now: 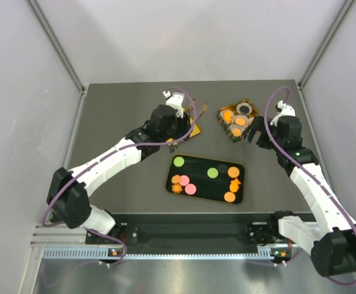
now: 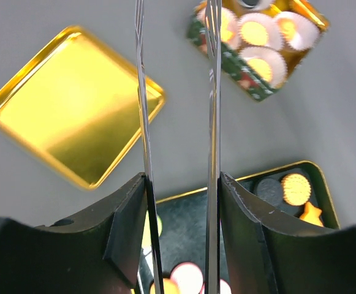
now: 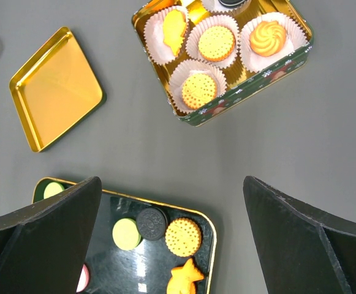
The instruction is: Pack the cookies
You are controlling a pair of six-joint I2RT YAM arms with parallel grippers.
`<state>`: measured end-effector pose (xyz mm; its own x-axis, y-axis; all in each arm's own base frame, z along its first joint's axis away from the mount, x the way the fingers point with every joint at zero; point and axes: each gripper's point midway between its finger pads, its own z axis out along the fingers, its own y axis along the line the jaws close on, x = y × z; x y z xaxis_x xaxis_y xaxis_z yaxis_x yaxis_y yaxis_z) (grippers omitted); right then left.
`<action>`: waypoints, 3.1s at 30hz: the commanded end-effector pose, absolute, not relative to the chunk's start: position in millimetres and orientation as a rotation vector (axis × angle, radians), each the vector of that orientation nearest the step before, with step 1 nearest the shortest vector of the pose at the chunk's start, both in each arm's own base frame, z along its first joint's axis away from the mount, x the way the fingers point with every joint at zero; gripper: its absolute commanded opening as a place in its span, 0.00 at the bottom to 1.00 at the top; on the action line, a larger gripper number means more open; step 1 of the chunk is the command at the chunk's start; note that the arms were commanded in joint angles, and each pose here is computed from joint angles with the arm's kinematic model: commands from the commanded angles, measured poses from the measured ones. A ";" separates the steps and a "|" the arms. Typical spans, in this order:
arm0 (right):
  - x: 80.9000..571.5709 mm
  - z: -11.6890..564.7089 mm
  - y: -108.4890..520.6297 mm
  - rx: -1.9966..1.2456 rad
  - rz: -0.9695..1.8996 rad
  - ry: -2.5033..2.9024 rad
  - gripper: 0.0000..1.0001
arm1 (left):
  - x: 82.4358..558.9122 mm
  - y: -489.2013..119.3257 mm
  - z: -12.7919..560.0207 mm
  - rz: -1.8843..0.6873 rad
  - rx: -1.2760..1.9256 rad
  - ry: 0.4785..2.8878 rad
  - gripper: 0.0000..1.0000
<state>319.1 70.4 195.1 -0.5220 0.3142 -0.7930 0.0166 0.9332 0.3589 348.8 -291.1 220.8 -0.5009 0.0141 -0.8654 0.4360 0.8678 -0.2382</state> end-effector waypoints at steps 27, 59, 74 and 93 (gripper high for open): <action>330.3 216.9 83.9 0.184 0.457 2.039 1.00 | 328.8 -99.0 129.6 -0.252 -0.497 2.140 0.56; 326.0 213.0 88.0 0.171 0.465 2.047 1.00 | 335.2 -62.9 69.4 -0.226 -0.741 2.181 0.84; 326.0 213.8 90.5 0.165 0.481 2.046 1.00 | 334.4 -57.0 119.7 -0.215 -0.731 2.123 0.88; 325.4 212.6 90.5 0.167 0.480 2.046 1.00 | 366.0 -130.8 168.4 -0.334 -0.516 2.106 0.83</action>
